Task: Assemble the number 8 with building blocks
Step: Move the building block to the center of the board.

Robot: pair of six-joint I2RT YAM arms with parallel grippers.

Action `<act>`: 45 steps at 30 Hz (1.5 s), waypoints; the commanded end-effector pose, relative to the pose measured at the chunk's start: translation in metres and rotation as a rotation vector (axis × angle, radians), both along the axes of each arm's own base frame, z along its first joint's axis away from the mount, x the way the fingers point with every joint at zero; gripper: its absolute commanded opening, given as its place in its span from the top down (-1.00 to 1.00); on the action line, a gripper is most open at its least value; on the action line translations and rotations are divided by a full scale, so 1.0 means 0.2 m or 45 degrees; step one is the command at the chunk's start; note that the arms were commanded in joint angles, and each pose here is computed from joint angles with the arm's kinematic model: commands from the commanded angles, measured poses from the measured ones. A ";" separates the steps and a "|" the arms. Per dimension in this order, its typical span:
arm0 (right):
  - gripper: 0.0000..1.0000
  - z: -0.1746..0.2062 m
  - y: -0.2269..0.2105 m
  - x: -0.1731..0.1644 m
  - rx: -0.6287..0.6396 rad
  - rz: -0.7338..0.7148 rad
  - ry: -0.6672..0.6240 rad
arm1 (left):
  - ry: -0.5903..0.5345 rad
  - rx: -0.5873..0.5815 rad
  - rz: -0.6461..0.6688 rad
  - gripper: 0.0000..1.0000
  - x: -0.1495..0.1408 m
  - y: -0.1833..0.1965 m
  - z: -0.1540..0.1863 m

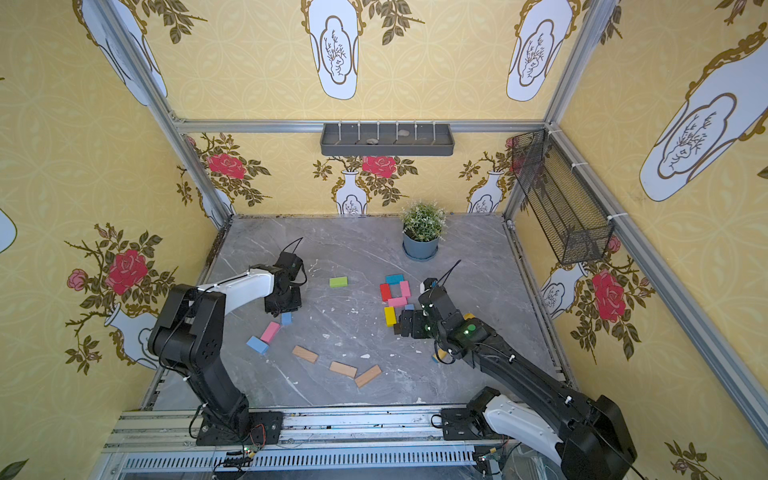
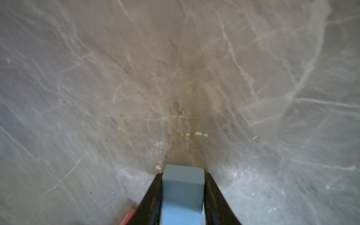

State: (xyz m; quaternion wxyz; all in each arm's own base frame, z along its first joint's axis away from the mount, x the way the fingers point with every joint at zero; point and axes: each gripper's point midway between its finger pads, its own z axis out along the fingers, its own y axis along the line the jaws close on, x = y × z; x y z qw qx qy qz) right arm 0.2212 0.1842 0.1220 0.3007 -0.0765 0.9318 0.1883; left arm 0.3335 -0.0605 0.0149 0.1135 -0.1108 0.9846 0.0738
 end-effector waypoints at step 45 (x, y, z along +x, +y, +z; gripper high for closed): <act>-0.99 0.02 0.03 0.02 0.034 -0.003 -0.012 | 0.027 -0.121 -0.259 -0.02 0.00 -0.57 0.02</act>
